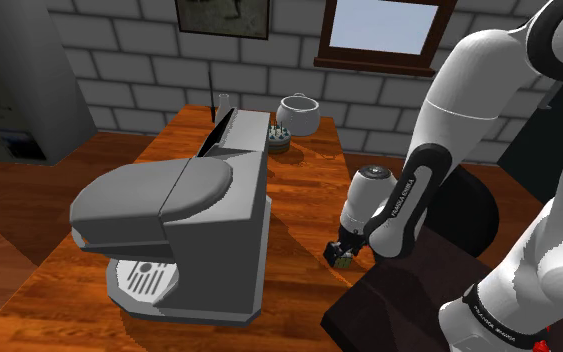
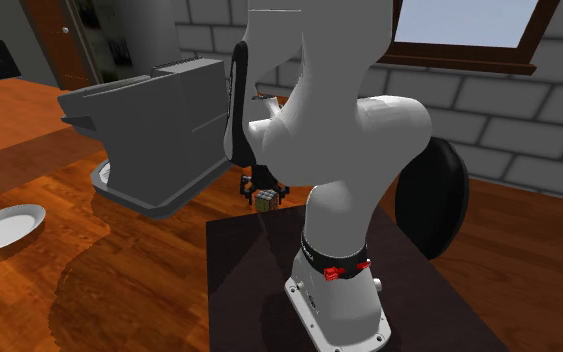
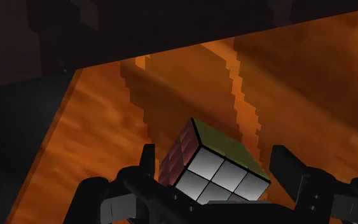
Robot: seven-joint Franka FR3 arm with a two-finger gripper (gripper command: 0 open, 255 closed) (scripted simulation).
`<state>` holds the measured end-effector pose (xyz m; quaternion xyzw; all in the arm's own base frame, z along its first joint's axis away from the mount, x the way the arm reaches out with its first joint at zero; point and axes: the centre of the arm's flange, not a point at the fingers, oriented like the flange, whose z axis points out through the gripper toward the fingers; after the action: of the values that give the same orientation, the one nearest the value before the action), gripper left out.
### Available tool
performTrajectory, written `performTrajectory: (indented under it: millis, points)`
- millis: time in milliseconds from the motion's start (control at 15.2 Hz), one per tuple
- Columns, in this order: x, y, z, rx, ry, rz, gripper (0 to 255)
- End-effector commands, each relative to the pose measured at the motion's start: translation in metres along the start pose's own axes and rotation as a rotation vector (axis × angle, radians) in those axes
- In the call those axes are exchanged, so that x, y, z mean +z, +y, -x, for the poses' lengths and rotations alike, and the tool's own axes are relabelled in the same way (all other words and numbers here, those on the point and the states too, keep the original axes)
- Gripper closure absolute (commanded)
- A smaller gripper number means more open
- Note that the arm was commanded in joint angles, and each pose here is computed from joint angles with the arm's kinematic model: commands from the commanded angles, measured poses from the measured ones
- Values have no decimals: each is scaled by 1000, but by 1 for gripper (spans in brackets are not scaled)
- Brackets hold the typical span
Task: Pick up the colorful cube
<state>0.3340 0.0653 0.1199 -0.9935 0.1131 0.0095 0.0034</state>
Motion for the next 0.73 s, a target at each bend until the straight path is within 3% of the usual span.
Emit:
performTrajectory:
  millis: [0, 66, 660]
  points:
    - [4, 0, 0, 0, 1, 0, 0]
    - [4, 0, 0, 0, 1, 0, 255]
    - [4, 0, 0, 0, 1, 0, 255]
